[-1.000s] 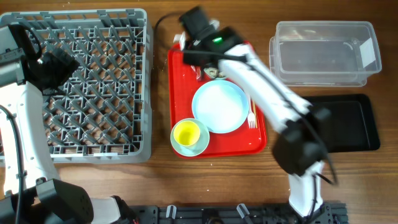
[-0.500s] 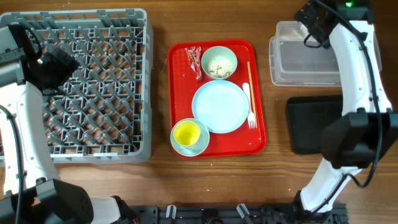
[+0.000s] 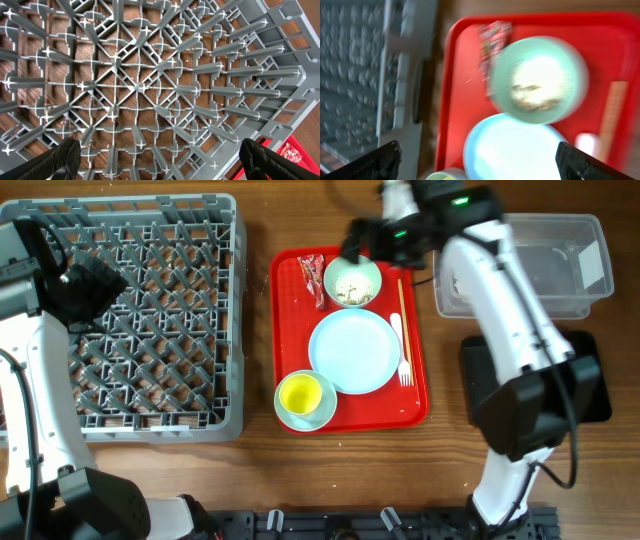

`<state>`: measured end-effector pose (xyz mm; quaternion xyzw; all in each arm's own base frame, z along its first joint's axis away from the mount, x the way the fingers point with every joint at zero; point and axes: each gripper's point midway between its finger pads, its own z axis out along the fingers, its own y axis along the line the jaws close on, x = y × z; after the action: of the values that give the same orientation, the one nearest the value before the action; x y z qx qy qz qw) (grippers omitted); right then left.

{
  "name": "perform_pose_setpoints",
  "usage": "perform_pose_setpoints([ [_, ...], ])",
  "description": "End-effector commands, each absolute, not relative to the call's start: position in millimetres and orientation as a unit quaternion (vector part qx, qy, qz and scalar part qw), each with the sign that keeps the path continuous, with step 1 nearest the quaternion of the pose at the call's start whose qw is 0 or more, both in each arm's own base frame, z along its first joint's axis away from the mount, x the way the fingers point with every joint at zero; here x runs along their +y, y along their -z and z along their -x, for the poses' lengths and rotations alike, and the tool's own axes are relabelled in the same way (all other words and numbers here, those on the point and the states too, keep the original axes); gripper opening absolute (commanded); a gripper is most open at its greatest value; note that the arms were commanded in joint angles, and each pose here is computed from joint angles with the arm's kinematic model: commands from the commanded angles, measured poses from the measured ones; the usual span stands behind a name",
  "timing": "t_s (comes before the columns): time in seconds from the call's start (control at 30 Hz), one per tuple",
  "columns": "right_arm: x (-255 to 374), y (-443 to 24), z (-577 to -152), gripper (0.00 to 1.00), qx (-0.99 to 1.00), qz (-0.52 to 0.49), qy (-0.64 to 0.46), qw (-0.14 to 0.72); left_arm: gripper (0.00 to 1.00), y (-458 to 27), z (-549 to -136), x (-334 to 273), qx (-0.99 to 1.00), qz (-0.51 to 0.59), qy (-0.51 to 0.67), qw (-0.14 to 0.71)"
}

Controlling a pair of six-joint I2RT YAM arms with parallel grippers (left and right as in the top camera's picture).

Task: Sort waste into correct bins and load items into the dishwasher rack
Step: 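Carry the tissue to the clear bin and release it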

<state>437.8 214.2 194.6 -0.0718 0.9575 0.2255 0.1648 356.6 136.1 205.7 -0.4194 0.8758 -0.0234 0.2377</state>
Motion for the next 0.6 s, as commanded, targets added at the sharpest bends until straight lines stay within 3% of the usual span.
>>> perform_pose_setpoints([
  [0.0, 246, -168, -426, 1.0, 0.976, 0.048, -0.13, 0.171, 1.0, -211, -356, 137, 0.873, 0.421, 0.026, 0.246],
  [0.13, 303, -124, -410, 0.98, 0.978, 0.085, -0.087, 0.171, 1.0, -212, -356, 137, 0.873, 0.421, 0.026, 0.246],
  [0.27, 330, -79, -419, 0.95, 0.966, 0.17, -0.054, 0.189, 1.0, -212, -356, 137, 0.873, 0.421, 0.026, 0.246],
  [0.57, 312, -47, -466, 0.95, 0.962, 0.128, -0.003, 0.243, 1.0, -211, -356, 137, 0.873, 0.421, 0.026, 0.246],
])
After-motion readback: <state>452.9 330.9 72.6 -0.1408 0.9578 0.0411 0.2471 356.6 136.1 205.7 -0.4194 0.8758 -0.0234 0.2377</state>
